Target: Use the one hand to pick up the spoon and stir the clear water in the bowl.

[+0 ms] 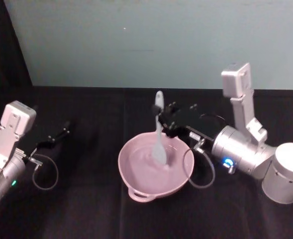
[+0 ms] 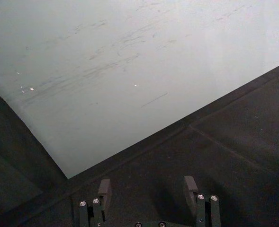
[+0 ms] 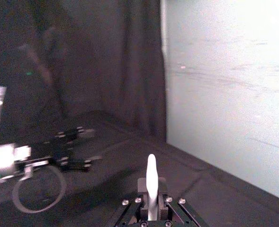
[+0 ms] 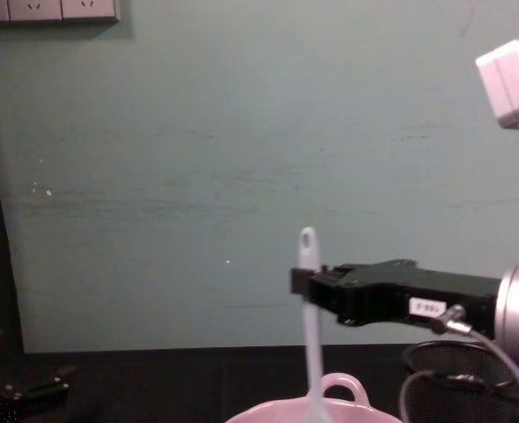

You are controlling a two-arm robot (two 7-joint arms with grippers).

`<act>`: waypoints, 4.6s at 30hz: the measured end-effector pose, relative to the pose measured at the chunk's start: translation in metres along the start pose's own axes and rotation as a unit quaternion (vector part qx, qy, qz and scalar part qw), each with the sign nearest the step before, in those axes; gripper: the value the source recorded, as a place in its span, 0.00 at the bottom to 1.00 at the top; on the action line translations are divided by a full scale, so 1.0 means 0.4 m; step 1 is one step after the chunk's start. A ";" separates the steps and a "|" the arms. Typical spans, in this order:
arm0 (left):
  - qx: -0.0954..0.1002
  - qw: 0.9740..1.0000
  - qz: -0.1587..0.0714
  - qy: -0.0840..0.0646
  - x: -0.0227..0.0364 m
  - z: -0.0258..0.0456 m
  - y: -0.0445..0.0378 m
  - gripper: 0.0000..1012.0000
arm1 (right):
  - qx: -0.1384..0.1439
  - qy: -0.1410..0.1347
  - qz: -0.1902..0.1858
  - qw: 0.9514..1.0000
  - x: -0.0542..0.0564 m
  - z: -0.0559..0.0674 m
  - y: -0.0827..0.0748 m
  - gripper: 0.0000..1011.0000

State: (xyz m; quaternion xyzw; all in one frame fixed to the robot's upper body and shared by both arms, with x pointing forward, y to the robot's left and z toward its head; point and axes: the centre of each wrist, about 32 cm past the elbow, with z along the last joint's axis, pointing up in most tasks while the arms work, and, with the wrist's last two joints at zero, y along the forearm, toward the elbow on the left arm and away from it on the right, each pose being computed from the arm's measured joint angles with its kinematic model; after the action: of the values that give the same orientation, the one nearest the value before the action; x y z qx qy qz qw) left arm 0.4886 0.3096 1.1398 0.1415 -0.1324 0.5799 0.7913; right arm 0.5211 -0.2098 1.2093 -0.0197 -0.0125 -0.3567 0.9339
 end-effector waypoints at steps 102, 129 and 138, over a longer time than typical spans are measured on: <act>0.000 1.000 0.000 0.000 0.000 0.000 0.000 0.99 | 0.011 0.148 -0.105 0.983 0.191 -0.043 -0.136 0.23; 0.000 1.000 0.000 0.000 0.000 0.000 0.000 0.99 | -0.010 0.158 -0.137 0.978 0.208 -0.074 -0.176 0.99; 0.000 1.000 0.000 0.000 0.000 0.000 0.000 0.99 | -0.029 0.126 -0.164 0.978 0.173 -0.032 -0.235 0.99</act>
State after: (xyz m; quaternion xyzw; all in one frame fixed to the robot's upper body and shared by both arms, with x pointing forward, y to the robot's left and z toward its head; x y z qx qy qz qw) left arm 0.4886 0.3097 1.1397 0.1415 -0.1324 0.5799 0.7913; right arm 0.5101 -0.3263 1.2017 0.0007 0.1123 -0.5050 0.8558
